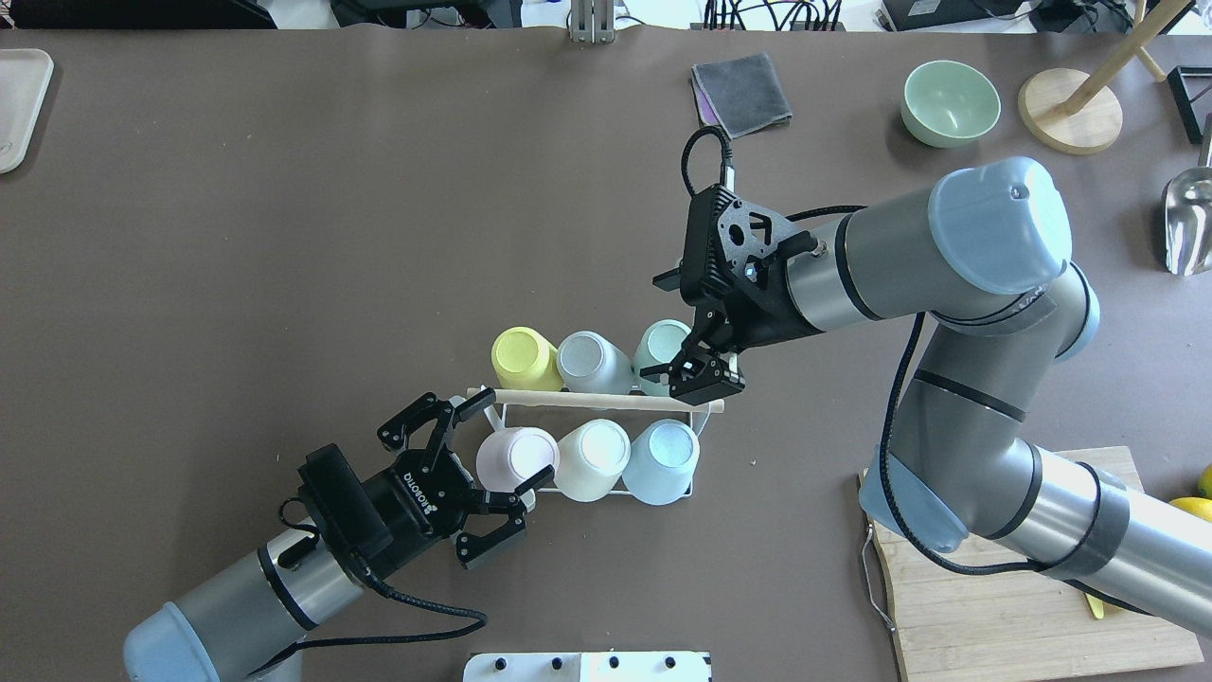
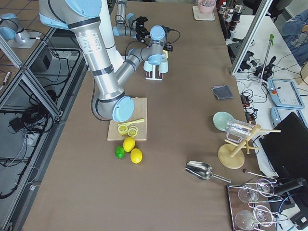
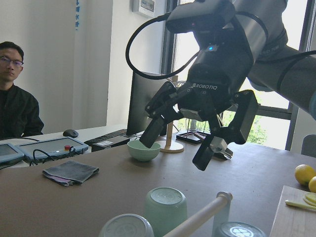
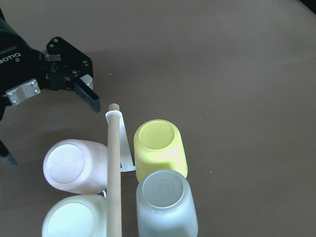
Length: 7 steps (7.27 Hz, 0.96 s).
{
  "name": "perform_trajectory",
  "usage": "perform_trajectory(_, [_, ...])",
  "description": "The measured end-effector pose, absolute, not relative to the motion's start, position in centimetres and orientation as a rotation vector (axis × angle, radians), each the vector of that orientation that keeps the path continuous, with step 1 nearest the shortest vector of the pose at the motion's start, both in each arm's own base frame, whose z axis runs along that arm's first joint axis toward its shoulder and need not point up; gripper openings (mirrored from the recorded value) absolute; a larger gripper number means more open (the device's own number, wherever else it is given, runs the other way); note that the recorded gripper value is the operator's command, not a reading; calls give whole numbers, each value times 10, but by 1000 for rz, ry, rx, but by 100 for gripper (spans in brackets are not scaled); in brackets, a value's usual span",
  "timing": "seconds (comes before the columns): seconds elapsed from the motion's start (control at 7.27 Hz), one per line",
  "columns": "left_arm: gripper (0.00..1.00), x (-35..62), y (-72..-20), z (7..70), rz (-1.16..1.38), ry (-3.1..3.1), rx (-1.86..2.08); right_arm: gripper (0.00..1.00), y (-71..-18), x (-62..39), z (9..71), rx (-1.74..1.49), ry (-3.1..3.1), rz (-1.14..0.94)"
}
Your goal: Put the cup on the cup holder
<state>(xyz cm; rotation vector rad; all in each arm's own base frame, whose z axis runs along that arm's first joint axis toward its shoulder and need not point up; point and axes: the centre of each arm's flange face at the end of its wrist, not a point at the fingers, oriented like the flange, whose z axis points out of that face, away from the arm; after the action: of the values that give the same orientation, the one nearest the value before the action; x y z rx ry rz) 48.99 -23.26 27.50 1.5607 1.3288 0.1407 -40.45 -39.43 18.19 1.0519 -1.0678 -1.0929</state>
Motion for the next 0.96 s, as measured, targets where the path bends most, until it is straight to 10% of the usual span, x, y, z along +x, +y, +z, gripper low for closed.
perform_trajectory(0.96, [98,411,-392,240,237,959,1579,100,-456,-284,256,646,-786,-870])
